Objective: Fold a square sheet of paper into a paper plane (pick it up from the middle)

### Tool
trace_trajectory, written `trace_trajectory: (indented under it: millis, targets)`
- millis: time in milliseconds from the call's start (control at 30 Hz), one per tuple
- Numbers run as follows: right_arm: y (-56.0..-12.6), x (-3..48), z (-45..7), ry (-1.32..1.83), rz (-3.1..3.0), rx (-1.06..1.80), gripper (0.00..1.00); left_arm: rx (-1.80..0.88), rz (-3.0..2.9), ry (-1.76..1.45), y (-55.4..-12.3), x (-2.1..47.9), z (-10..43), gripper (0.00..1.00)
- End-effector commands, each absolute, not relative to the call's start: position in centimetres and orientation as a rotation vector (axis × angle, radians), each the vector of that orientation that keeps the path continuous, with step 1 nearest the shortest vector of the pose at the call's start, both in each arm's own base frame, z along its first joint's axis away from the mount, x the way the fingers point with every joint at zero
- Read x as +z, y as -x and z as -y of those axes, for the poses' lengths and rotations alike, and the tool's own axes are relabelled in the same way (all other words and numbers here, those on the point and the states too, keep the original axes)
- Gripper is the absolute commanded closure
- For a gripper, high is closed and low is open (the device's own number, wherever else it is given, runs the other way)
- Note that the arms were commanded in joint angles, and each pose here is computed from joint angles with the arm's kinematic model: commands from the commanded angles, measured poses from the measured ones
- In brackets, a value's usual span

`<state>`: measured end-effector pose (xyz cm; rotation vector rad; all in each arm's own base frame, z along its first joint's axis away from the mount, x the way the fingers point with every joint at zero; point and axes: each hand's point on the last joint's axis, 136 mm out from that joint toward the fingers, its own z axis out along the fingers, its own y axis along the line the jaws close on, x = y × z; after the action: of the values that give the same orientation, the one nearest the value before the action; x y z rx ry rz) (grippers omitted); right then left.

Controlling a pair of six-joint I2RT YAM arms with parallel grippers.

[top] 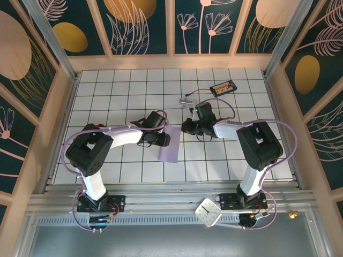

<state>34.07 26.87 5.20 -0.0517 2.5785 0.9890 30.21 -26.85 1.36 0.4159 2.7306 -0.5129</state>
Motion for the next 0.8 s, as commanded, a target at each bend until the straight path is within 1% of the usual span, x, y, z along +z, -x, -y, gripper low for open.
trace_trajectory:
  millis: [0,433,767]
  targets:
    - [-32.5,5.8,-27.8,0.082,-2.573,1.044,1.0,-0.354,-2.884,-0.383,-27.9,-3.0,24.0,0.56]
    - [-29.5,4.7,-30.6,0.108,-2.617,1.167,1.0,-0.355,-2.882,-0.376,-27.7,-3.1,23.8,0.56]
    - [-27.7,3.1,-30.6,0.084,-2.682,1.158,1.0,-0.357,-2.876,-0.378,-27.7,-2.9,23.8,0.56]
